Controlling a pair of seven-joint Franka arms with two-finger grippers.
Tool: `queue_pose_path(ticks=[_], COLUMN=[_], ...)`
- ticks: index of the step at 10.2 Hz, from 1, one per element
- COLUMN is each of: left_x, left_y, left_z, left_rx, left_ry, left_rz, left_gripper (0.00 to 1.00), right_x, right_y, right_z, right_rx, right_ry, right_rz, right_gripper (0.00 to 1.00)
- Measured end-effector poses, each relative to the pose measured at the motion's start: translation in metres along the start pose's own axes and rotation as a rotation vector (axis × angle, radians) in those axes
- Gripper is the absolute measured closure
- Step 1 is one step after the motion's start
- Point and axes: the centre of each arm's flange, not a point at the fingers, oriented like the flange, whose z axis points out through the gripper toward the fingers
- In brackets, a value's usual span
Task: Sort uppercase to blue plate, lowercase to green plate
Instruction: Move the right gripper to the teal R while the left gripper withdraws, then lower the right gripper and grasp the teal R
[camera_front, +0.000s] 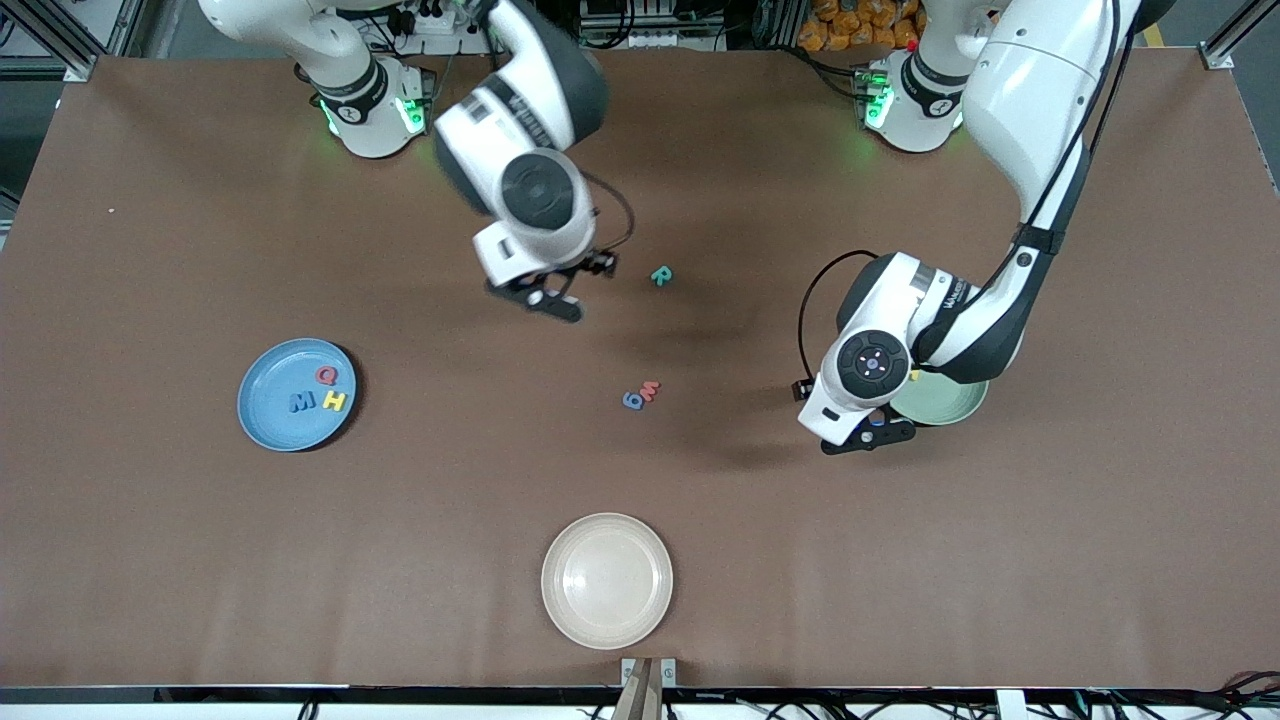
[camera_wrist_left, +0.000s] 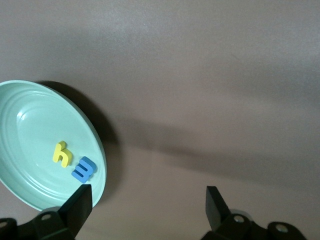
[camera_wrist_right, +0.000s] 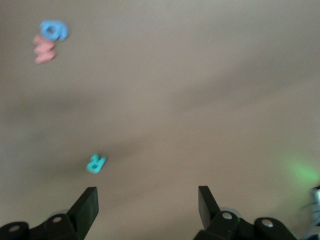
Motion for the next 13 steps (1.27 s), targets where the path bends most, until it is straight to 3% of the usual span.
queue_pose_path(ticks=[2, 5, 13], left_x=[0.001, 0.001, 0.000], left_y=[0.001, 0.002, 0.004], left_z=[0.004, 0.005, 0.007], left_rx=[-0.001, -0.002, 0.001], left_ry=[-0.002, -0.002, -0.006], left_rz=[0.001, 0.001, 0.005], left_gripper=[0.00, 0.00, 0.00], right_x=[-0.062, -0.112, -0.134], right_y=[-0.029, -0.045, -0.052], right_z=[0.019, 0.057, 0.161], right_rx=[0.036, 0.070, 0.164], right_ry=[0.041, 0.070, 0.108], right_rz=[0.017, 0.041, 0.152], right_gripper=[0.11, 0.11, 0.19])
